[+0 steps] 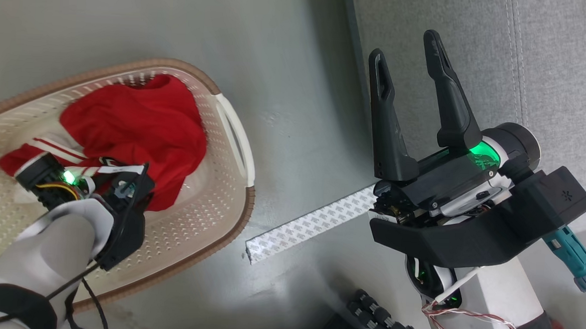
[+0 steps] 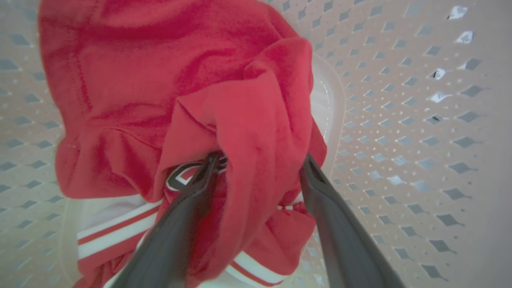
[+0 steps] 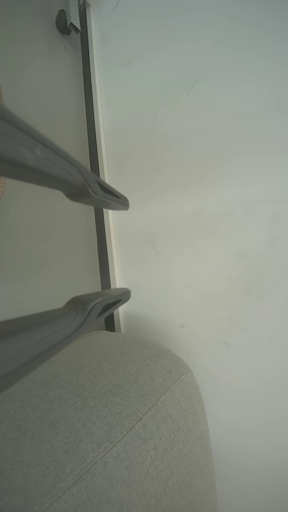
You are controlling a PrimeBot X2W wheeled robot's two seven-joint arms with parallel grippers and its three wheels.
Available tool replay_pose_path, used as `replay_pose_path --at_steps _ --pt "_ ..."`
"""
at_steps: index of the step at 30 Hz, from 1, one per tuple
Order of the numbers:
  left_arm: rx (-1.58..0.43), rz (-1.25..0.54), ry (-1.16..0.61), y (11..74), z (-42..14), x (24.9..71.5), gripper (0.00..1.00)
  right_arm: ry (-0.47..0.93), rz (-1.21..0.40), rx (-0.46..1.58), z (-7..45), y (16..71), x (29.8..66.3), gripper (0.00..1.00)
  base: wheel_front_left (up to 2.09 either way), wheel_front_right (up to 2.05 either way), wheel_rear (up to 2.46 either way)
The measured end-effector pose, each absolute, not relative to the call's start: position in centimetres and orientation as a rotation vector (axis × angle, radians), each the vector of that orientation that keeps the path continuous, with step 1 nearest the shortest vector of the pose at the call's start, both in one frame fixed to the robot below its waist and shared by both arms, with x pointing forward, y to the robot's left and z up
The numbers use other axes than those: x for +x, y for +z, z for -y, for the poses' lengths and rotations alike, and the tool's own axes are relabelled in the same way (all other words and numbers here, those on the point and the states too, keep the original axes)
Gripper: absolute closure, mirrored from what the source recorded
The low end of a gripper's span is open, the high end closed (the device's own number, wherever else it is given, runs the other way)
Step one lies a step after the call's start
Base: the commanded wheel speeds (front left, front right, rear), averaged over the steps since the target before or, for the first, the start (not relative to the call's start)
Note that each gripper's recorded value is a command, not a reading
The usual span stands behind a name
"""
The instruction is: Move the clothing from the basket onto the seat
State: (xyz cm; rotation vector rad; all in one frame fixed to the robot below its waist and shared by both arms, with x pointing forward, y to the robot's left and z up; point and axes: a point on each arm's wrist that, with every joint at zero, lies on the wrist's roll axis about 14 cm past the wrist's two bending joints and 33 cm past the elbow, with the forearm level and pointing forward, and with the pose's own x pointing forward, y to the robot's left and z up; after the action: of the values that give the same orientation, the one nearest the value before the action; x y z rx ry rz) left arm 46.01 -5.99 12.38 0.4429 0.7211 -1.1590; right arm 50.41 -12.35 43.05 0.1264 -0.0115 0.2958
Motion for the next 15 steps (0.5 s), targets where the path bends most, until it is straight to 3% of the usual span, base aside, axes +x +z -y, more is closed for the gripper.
replay_pose_path --at_steps 3,4,5,6,7,15 --pt "0.402 -0.716 -1.167 12.0 7.0 45.8 0.0 0.281 -0.006 0.118 12.8 42.4 50.4 0.0 0.0 0.0 0.0" --pt "0.394 -0.715 -1.167 11.9 7.1 45.8 0.09 0.279 -0.01 0.117 12.9 42.3 50.4 0.0 0.0 0.0 0.0" --pt "0.382 -0.718 -1.161 11.9 7.1 45.8 0.58 0.277 -0.012 0.117 13.0 42.2 50.4 0.0 0.0 0.0 0.0" --pt "0.382 -0.718 -1.161 11.9 7.1 45.8 0.85 0.277 -0.012 0.117 13.0 42.2 50.4 0.0 0.0 0.0 0.0" --pt "0.378 -0.716 -1.158 12.0 7.1 45.8 1.0 0.276 -0.015 0.118 13.0 42.1 50.4 0.0 0.0 0.0 0.0" --pt "0.315 -0.66 -1.111 14.0 7.2 47.0 1.0 0.294 0.0 0.13 12.2 42.4 50.6 0.0 0.0 0.0 0.0"
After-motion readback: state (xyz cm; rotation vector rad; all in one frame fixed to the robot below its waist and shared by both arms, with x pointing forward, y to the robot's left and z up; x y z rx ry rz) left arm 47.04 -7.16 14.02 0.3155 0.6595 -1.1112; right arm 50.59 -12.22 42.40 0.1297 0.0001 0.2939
